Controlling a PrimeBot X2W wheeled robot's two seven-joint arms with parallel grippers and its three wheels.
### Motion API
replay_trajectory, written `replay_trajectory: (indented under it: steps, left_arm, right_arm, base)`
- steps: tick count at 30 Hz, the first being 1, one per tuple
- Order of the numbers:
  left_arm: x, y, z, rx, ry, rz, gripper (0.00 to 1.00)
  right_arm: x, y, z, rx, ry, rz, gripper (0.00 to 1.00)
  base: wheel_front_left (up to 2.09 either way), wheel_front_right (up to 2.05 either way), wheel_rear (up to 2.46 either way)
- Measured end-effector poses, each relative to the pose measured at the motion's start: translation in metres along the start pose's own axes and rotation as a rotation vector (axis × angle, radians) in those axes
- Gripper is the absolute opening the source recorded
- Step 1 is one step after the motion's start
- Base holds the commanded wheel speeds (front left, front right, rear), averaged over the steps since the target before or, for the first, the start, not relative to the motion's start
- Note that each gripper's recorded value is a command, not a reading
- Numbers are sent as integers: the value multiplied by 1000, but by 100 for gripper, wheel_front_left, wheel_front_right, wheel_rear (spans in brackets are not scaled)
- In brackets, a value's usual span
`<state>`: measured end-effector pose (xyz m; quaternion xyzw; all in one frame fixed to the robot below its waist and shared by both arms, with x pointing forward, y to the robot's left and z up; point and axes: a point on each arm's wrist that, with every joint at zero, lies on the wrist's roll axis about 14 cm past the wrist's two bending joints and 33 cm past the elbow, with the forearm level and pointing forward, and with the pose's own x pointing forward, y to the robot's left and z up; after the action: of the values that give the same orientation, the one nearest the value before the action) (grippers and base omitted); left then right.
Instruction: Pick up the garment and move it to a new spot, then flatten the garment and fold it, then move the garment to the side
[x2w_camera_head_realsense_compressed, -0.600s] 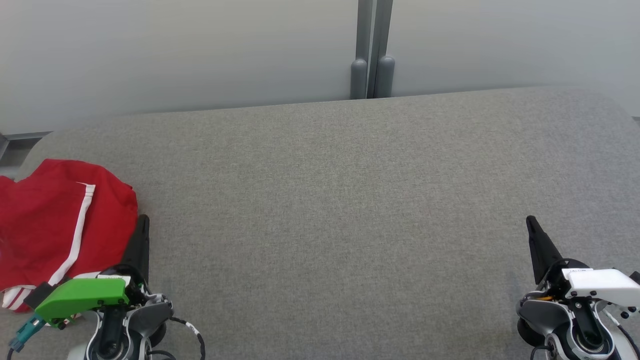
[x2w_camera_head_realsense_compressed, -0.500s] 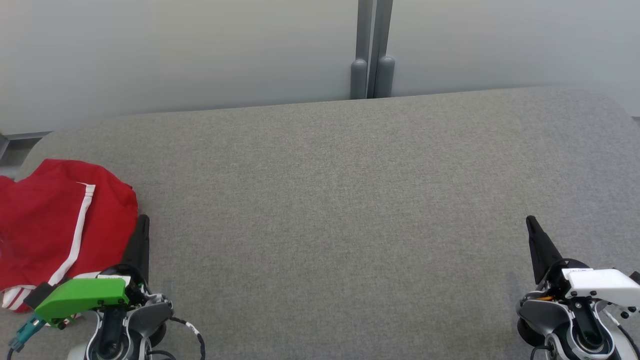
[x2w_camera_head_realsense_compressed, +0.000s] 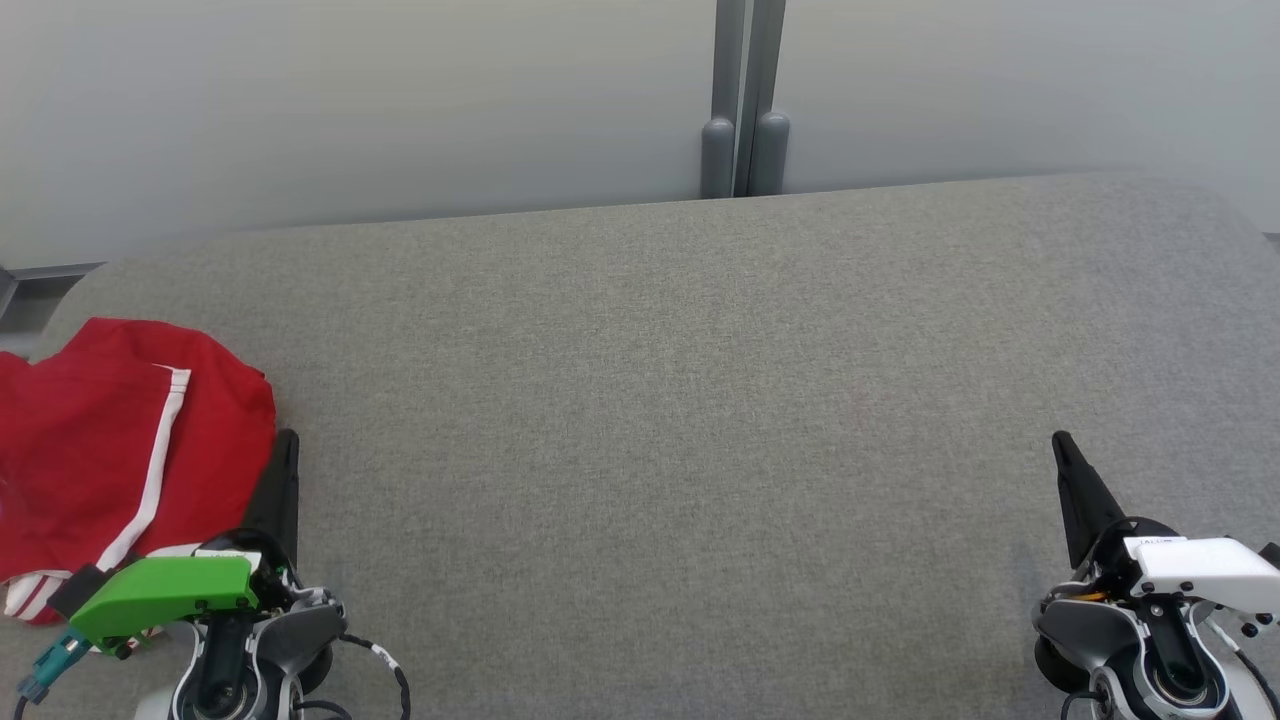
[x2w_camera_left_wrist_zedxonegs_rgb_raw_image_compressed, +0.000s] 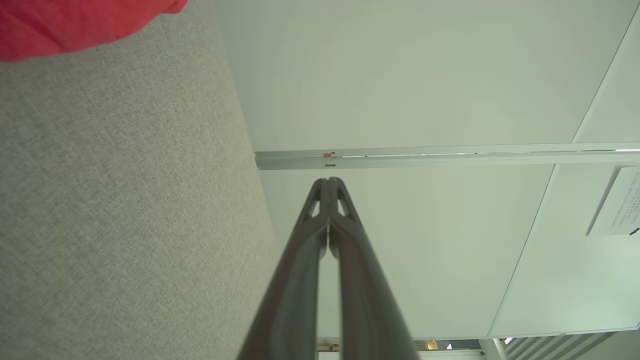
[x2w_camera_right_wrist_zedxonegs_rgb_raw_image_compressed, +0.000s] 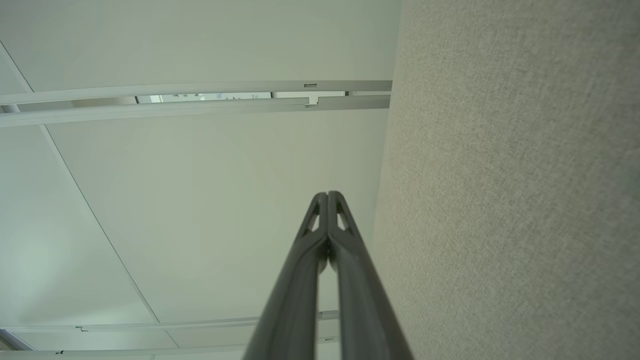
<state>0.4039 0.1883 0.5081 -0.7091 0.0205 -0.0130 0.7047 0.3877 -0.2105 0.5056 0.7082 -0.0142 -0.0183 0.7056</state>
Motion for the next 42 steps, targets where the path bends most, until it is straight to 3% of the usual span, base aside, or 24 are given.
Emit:
replay_trajectory:
  steps: [42]
  left_arm:
    - [0, 0, 0, 0, 0, 0, 0]
  right_arm:
    - [0, 0, 0, 0, 0, 0, 0]
  base:
    - [0, 0, 0]
